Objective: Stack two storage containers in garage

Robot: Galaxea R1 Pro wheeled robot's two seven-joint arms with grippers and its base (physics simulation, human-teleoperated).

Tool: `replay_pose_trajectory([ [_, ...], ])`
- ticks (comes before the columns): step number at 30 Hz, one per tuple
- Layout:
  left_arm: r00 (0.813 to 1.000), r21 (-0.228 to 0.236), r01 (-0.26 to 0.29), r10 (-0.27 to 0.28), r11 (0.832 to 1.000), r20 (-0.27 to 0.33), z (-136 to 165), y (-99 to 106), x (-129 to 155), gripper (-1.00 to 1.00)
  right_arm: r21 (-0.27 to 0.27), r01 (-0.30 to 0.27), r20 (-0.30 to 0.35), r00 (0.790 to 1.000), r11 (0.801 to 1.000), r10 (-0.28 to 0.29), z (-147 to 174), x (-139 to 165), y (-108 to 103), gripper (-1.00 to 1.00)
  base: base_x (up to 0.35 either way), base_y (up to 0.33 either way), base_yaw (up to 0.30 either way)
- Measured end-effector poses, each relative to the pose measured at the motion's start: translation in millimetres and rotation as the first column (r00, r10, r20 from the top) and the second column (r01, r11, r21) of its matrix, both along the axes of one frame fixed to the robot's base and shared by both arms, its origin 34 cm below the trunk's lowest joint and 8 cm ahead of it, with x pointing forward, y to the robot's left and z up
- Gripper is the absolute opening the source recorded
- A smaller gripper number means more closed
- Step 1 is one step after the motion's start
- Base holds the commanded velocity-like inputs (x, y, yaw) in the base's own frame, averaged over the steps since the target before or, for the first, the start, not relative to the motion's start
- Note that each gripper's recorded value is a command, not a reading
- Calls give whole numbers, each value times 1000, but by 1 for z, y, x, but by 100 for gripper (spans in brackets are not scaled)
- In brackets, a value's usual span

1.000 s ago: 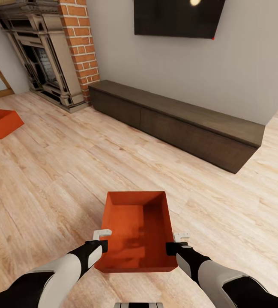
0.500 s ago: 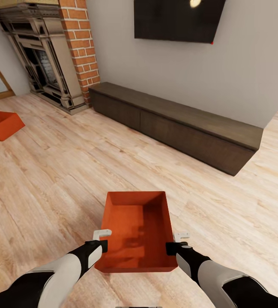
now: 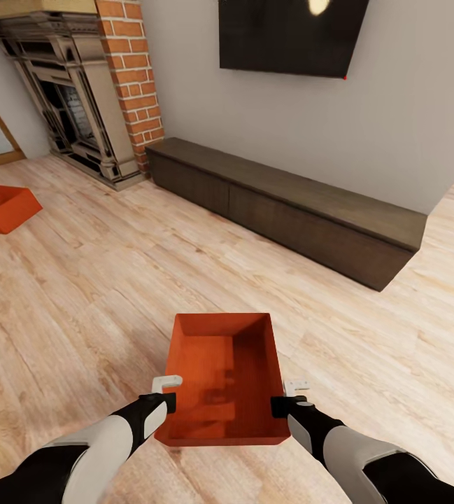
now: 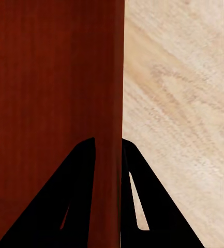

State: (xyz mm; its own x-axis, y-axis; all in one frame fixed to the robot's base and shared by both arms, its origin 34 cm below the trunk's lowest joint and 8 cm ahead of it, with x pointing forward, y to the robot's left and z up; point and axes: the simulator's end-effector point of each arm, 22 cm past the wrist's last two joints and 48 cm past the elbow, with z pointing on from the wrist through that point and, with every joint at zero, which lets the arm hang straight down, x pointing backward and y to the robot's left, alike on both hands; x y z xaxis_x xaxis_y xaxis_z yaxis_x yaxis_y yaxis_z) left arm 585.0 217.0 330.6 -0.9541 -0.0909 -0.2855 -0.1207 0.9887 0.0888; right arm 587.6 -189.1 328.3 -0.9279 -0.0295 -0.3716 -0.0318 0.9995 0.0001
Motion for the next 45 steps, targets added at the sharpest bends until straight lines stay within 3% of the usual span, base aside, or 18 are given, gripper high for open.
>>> replay_pose_trajectory([
  [45, 1000, 2, 5, -5, 1000, 3, 88, 0, 13, -100, 2, 4, 4, 1000, 1000, -4, 87, 11, 0, -100, 0, 0, 0],
])
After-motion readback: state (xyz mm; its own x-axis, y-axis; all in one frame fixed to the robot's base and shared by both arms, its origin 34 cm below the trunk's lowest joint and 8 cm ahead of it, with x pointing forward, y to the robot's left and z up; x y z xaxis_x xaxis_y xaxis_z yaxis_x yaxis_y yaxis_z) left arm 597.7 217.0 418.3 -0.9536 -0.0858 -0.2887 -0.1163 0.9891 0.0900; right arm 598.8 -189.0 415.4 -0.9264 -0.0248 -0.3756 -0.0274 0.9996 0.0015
